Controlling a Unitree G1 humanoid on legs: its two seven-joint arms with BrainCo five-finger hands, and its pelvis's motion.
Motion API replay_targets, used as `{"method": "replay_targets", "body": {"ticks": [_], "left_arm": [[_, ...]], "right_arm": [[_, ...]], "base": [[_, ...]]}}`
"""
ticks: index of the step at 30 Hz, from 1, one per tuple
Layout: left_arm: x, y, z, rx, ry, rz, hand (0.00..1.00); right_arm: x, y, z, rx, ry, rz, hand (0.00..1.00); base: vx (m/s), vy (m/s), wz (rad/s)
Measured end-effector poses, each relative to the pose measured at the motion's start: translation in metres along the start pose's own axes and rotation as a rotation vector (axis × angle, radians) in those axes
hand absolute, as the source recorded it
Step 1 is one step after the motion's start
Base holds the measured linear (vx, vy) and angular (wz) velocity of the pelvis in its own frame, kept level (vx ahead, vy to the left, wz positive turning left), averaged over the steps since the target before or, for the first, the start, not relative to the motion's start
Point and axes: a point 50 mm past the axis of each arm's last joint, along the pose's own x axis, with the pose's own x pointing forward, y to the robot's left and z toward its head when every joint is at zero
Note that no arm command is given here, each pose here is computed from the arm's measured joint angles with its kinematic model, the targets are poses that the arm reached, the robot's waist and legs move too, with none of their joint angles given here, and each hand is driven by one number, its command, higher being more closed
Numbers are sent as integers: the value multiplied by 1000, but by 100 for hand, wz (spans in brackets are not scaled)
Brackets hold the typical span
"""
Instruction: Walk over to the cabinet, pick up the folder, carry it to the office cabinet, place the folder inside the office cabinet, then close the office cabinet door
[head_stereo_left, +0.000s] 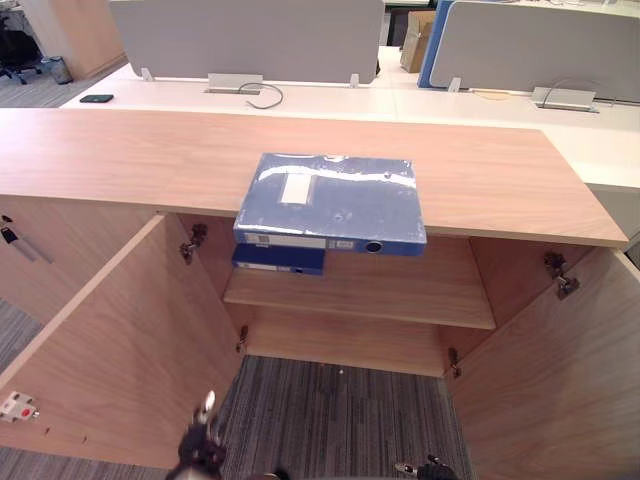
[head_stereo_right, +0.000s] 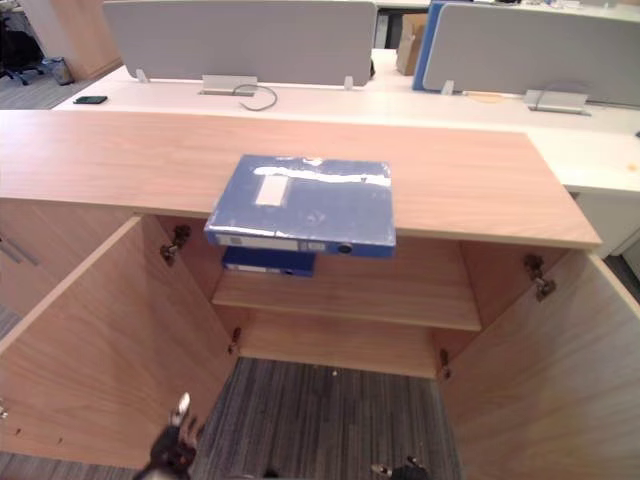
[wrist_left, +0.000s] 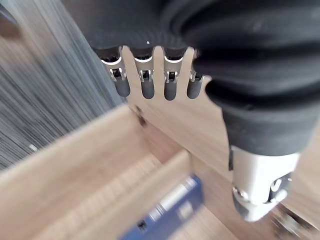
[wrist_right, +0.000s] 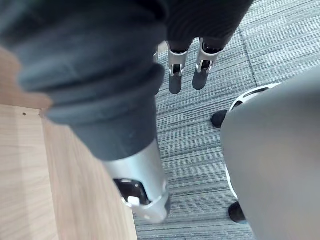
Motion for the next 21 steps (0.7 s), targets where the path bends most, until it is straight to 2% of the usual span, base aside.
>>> {"method": "replay_targets", "body": {"ticks": [5,8,11,12,14,15,21], "left_arm": [[-3,-38,36,-36,-189,-119,0],[-12,-64,49,28,-286,-164,0],[-26,-88,69,236,-476,-128,0],[-30,-92,77,332,-561,-77,0],[-36,-97,85,427,-657,-16,0],[-41,-101,90,553,-749,72,0],[-60,-126,109,769,-1058,210,0]], "right_arm": [[0,2,5,-70,-25,10,0],[-1,3,4,-96,-28,10,0],[-2,4,2,-100,-30,-2,0],[-2,5,0,-96,-31,-9,0],[-3,8,-1,-121,-36,-9,0],[-3,9,-1,-128,-37,-22,0],[-3,9,-6,-122,-31,-57,0]], "base": [[14,-65,-3],[1,-11,0],[0,0,0],[0,0,0],[0,-1,-6],[-11,-5,-7],[-47,-9,-8]]}}
